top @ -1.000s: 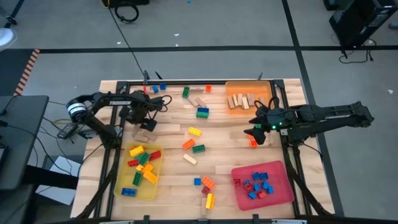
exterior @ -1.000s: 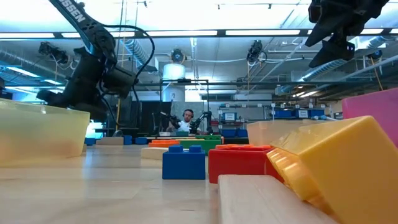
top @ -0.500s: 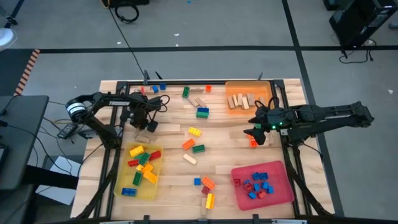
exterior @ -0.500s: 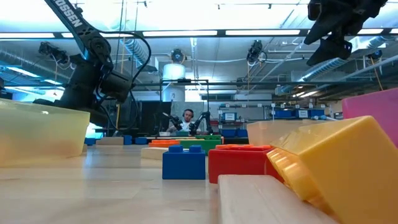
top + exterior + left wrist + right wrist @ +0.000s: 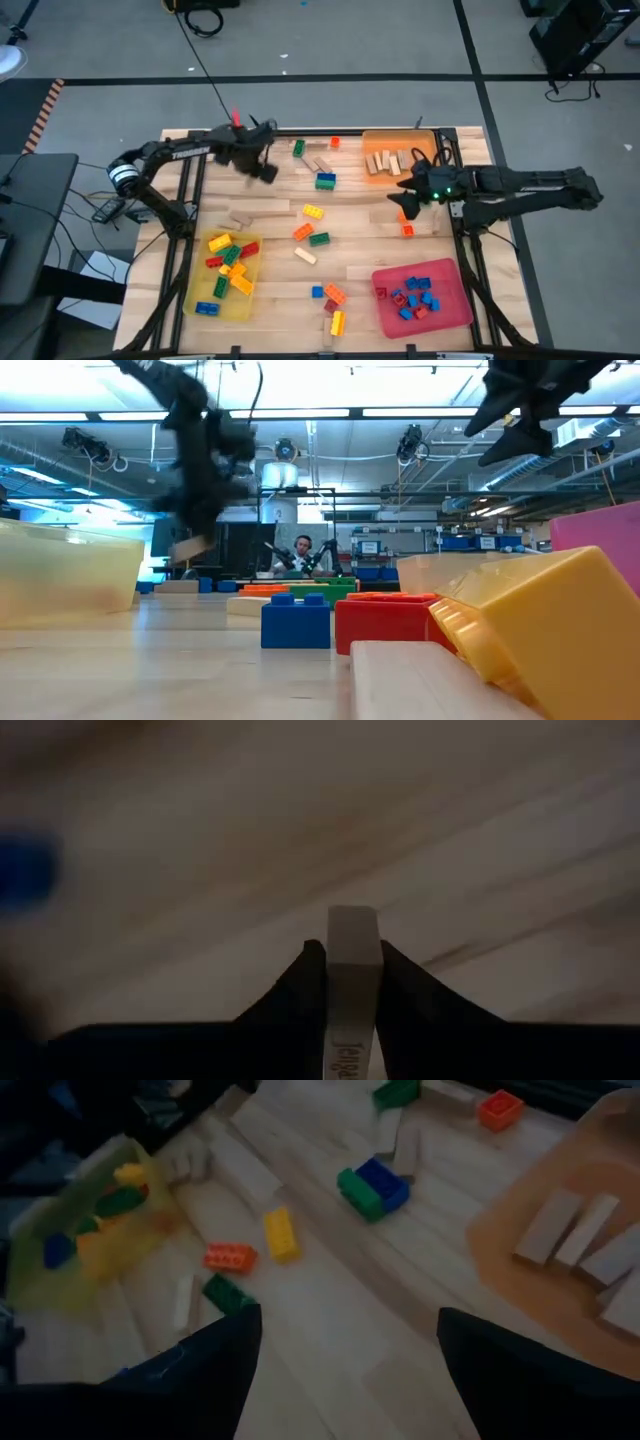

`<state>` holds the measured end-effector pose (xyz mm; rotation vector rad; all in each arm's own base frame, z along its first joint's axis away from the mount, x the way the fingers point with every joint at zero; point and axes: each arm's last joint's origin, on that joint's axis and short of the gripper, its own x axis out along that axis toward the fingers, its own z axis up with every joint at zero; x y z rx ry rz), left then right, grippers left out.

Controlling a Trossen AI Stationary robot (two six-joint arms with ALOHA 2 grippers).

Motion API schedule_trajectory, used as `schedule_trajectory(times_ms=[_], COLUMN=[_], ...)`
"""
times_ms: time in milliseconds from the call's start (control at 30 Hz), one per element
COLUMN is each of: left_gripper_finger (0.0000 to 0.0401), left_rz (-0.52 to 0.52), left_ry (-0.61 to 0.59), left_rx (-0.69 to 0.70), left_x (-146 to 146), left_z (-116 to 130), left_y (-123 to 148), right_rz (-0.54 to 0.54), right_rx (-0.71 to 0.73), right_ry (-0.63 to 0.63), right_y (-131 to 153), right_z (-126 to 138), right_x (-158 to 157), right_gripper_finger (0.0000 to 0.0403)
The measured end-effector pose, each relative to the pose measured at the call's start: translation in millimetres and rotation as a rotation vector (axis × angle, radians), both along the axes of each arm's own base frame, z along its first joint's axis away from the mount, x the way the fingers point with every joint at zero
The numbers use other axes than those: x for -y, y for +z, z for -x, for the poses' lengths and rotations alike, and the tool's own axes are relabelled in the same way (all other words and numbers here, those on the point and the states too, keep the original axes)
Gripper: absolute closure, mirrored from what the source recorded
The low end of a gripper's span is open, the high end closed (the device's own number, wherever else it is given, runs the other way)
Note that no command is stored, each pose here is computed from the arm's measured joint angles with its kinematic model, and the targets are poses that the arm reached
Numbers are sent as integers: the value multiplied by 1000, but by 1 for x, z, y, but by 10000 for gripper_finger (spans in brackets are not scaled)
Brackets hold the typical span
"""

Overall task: Sort blocks by size
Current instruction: Put the brown block into the orange bin

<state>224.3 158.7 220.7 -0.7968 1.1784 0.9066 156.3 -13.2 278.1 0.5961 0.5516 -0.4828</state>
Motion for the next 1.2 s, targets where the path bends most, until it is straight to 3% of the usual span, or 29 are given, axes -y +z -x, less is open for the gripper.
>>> schedule_trajectory(times_ms=[233,433,567,800,1067,1200], left_gripper_finger=[341,341,341,341,341,340], left_rz=[-191,-252,-224,-162,-110,-119], left_ry=[-142,-245,-288,-335,-358,-358], left_rx=[450,755,898,1040,1083,1103], left_x=[-23,-28,-30,-34,-38,-39], left_z=[-40,-56,-64,-83,-95,-96], left_y=[84,122,130,126,117,118], right_rz=[-4,-6,-14,-2,-1,-9], right_rx=[131,285,389,413,447,450], right_ry=[46,120,162,235,304,330], right_y=[-1,-12,-15,-3,9,8], right_z=[-38,-78,-100,-137,-162,-169], right_x=[32,69,92,125,146,151], right_gripper_finger=[137,157,160,158,162,192])
